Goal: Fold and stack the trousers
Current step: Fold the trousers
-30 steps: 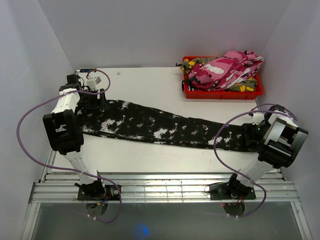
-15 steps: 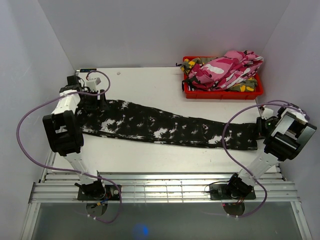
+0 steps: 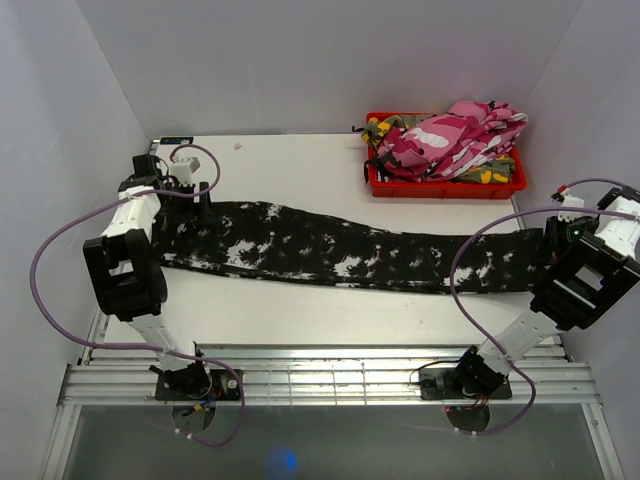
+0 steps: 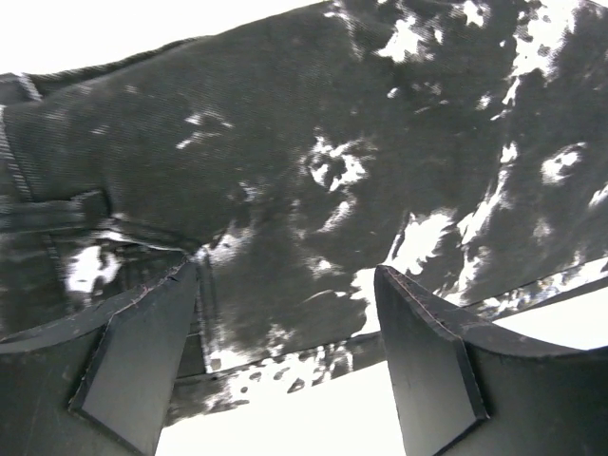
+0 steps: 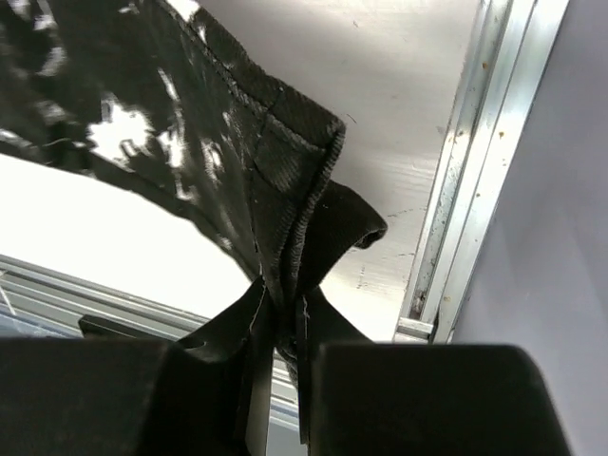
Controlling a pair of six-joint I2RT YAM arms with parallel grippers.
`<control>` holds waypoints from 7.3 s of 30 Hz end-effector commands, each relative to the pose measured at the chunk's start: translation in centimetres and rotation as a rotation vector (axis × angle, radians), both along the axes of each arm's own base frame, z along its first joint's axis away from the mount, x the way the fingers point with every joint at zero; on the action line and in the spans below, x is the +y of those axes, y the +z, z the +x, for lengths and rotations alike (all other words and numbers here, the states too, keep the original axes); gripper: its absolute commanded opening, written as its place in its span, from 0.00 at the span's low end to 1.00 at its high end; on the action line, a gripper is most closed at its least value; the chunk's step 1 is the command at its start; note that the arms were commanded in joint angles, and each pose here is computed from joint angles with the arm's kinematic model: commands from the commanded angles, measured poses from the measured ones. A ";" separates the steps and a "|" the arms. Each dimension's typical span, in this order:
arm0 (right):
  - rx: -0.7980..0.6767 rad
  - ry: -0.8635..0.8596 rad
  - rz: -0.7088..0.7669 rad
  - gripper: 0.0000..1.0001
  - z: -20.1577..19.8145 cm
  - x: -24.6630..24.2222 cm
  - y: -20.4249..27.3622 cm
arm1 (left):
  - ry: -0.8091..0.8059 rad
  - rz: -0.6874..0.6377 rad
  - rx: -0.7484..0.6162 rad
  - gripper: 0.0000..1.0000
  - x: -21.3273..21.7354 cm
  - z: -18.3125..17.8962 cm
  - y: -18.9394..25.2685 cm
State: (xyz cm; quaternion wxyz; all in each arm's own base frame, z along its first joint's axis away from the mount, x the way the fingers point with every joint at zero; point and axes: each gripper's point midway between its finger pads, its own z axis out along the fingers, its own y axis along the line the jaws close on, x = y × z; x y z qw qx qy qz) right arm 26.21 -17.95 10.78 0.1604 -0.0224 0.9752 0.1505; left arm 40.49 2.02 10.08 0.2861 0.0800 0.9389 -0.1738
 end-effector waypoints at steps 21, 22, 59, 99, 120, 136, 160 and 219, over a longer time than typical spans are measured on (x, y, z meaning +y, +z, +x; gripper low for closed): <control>-0.356 0.256 0.486 0.08 11.3 35.3 10.9 | 0.032 -0.003 0.085 0.83 0.1 -4.3 -2.5; -0.346 0.256 0.502 0.08 11.3 36.4 10.9 | 0.030 -0.002 0.087 0.83 0.1 -4.4 -2.7; -0.092 0.429 0.613 0.08 9.2 56.4 3.9 | 0.041 -0.046 0.138 0.82 -0.8 -6.1 -4.9; -0.160 0.659 0.407 0.33 9.2 35.0 -2.1 | -0.415 -0.459 -0.180 0.67 -25.7 -2.2 6.7; -0.114 0.640 0.228 0.42 8.8 31.6 -4.8 | -0.084 -0.202 0.197 0.48 -21.1 -1.4 -8.9; 0.008 0.320 0.532 0.75 9.1 30.4 -6.8 | -0.311 -0.372 -0.043 0.66 -22.4 -1.6 2.7; -0.119 0.344 0.507 0.08 10.8 28.5 -2.3 | 0.345 -0.030 -0.012 0.86 12.1 -6.0 2.2; -0.105 0.437 0.902 0.08 10.0 60.8 13.4 | -0.015 -0.476 0.041 0.00 -9.3 -5.7 -4.8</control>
